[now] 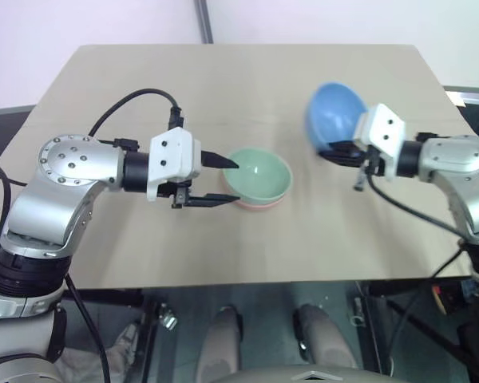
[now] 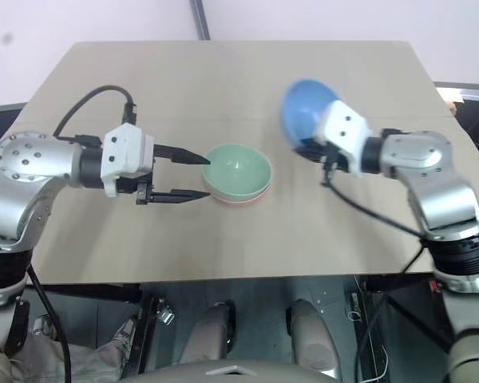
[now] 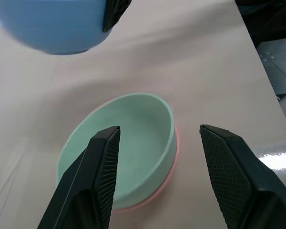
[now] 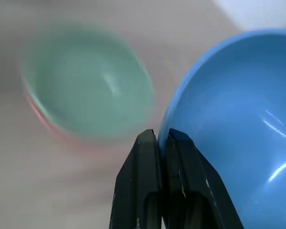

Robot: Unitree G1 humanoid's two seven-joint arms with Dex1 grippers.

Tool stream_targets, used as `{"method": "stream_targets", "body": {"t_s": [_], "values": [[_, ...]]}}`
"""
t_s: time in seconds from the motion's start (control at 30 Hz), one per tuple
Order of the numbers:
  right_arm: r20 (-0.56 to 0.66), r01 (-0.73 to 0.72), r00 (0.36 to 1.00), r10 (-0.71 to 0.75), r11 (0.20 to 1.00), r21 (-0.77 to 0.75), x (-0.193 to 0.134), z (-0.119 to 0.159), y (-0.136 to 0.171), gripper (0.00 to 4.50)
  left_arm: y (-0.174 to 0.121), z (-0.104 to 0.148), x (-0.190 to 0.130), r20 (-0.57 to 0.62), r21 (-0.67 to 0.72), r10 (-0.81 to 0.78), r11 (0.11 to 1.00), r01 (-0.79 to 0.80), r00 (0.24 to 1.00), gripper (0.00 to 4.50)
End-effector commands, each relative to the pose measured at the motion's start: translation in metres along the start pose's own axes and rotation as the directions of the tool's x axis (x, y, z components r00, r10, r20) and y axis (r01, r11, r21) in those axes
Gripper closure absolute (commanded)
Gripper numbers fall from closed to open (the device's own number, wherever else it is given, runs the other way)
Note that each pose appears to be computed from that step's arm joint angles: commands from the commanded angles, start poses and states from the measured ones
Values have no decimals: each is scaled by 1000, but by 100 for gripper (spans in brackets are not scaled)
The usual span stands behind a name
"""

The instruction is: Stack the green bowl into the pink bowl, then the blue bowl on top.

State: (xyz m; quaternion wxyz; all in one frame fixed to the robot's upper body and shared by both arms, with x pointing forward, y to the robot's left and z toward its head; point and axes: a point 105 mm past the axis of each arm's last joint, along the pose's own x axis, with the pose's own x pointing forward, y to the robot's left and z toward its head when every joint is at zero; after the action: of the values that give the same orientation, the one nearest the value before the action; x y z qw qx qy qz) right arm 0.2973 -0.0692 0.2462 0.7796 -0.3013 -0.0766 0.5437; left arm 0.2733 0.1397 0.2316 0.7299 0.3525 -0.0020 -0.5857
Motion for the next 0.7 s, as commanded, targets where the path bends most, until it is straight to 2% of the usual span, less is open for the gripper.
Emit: {"method": "stream_targets", "body": {"t_s": [0.03,0.13,0.2,0.23,0.33,0.43,0.53,0.6,0.63,0.67,0.7], "values": [[101,-75,992,77,997,-25,15,28,19,444,2,4,-11,-14,32,42,999,-41,999,168],[95,-163,982,163,987,-5,31,22,32,444,1,3,-15,-27,21,57,998,-57,998,168],[79,-178,981,177,984,3,41,12,34,366,-1,3,-18,-33,15,66,998,-66,997,168],[68,-176,982,176,984,-5,46,7,34,341,-2,3,-19,-37,13,71,997,-71,997,168],[65,-151,986,152,988,-15,49,3,32,196,-4,4,-21,-41,2,83,997,-83,996,168],[84,-107,991,109,994,-32,44,7,28,196,-5,7,-23,-27,5,102,995,-101,994,168],[116,-47,992,43,998,37,17,14,20,196,-5,8,-30,-3,-66,152,986,-152,988,168],[65,-11,998,2,991,134,-16,6,18,196,-6,1,-42,-28,-123,193,973,-195,981,168],[8,20,1000,-22,985,174,-34,-2,19,142,-7,-3,-50,-35,-158,218,962,-221,975,168],[-49,66,997,-58,979,190,-50,-9,19,118,-7,-5,-57,-38,-175,245,953,-248,969,168],[-95,123,990,-106,973,195,-61,-13,17,70,-9,-7,-62,-42,-196,249,948,-252,968,168]]}}
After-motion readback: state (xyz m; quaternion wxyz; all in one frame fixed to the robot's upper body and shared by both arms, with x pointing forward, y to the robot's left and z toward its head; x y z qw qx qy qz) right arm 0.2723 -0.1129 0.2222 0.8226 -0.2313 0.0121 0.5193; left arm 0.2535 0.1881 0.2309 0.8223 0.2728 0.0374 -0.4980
